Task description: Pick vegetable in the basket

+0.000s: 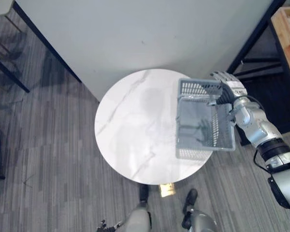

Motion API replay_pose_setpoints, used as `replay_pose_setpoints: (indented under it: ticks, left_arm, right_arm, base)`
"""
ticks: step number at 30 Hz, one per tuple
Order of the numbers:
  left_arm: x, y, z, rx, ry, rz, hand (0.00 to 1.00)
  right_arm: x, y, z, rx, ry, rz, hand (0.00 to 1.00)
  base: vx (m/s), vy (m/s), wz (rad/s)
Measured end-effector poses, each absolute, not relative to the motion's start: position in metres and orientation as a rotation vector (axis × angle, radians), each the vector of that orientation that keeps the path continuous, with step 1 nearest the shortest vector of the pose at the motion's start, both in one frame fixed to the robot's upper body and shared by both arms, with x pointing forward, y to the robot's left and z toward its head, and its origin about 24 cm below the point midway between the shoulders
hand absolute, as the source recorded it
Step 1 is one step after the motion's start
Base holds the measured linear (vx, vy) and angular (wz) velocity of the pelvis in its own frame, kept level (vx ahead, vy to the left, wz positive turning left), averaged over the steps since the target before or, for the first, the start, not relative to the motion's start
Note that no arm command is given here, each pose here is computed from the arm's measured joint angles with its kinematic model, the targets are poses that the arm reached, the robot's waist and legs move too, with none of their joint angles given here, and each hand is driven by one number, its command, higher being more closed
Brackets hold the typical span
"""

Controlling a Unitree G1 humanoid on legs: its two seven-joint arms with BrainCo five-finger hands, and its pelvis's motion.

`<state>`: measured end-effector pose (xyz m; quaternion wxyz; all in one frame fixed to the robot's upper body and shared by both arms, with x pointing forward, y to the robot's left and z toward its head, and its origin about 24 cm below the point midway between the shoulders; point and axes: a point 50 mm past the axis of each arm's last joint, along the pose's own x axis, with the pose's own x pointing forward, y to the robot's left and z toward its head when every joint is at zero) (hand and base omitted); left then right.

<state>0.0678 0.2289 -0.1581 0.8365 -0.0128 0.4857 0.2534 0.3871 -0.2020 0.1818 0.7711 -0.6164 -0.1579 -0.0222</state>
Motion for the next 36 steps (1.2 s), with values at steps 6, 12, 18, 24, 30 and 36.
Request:
replay_pose_setpoints:
  ticks: [6, 12, 18, 24, 30, 36]
  left_arm:
    - [0.069, 0.229, -0.158, -0.03, 1.022, 0.543, 0.0]
    - [0.079, 0.229, -0.156, -0.029, 0.995, 0.533, 0.0]
    - [0.084, 0.227, -0.155, -0.02, 0.982, 0.515, 0.0]
    - [0.086, 0.225, -0.155, -0.011, 0.975, 0.497, 0.0]
    - [0.088, 0.223, -0.155, -0.001, 0.972, 0.48, 0.0]
    - [0.093, 0.222, -0.154, 0.012, 0.964, 0.461, 0.0]
  right_arm:
    - [0.389, -0.201, 0.188, -1.336, -0.357, -0.056, 0.0]
    - [0.393, -0.206, 0.191, -1.341, -0.327, -0.074, 0.0]
    - [0.397, -0.215, 0.191, -1.346, -0.281, -0.098, 0.0]
    - [0.399, -0.224, 0.186, -1.351, -0.223, -0.113, 1.0]
    - [0.4, -0.251, 0.187, -1.305, -0.146, -0.241, 1.0]
    - [0.4, -0.255, 0.186, -1.315, -0.125, -0.26, 1.0]
  base:
    - [0.04, 0.004, -0.01]
    - [0.0, 0.002, 0.01]
    - [0.01, 0.002, 0.04]
    - [0.03, 0.007, 0.06]
    - [0.0, 0.011, 0.07]
    - [0.02, 0.004, 0.05]
